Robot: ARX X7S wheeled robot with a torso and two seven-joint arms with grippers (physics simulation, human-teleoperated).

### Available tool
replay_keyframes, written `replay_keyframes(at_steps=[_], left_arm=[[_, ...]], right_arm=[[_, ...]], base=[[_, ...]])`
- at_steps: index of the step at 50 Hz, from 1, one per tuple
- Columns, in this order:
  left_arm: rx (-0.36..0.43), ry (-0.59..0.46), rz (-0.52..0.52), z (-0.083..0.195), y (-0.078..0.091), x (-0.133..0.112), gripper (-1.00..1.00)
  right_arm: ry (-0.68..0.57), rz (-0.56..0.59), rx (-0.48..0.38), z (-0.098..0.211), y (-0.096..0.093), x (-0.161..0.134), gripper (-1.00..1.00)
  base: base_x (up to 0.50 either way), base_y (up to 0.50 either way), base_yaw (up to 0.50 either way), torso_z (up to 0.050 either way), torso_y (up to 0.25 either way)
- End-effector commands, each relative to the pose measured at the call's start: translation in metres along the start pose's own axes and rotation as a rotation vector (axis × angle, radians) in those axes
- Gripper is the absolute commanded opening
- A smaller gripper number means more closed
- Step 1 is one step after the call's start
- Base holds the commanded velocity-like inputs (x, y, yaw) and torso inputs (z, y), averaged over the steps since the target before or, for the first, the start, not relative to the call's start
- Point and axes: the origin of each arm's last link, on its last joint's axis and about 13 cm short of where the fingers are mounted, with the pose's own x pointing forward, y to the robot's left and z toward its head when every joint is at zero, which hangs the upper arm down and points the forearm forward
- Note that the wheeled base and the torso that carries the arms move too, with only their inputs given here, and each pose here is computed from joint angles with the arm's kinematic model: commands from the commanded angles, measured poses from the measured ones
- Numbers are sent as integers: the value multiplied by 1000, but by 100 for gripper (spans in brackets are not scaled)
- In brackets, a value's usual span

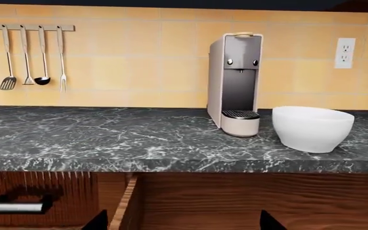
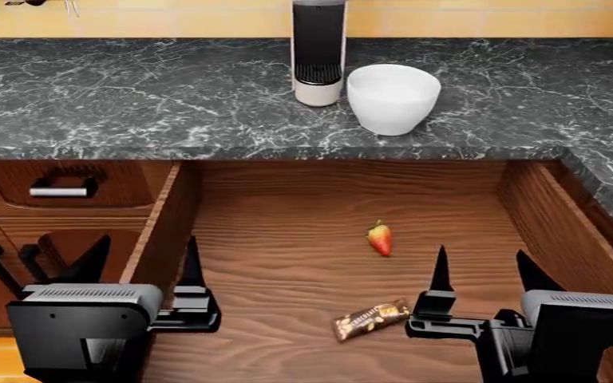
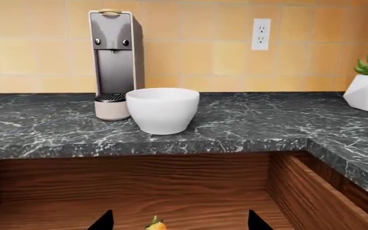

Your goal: Place the bar in the bowl and close the drawer.

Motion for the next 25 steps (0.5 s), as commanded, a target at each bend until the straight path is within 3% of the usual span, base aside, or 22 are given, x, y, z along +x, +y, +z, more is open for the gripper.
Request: replay_keyframes(at_steps=[1, 5, 14, 21, 25], left_arm=[[-1, -1, -1, 1, 0, 0, 100], [-1, 2, -1, 0, 0, 0, 100], [-6, 1, -23, 11, 4, -2, 100], [-23, -15, -79, 62, 16, 1, 100], [-20, -33, -163, 97, 17, -7, 100]], right_arm=[[-1, -1, 1, 1, 0, 0, 100], [-4, 4, -4, 0, 0, -1, 100], [-19, 46, -27, 16, 2, -12, 100], [-48, 79, -30, 65, -10, -23, 100], [-50, 148, -51, 95, -19, -23, 100]], base=[[-4, -500, 0, 0, 0], [-5, -439, 0, 0, 0], [0, 0, 0, 0, 0], [0, 0, 0, 0, 0], [0, 0, 0, 0, 0]])
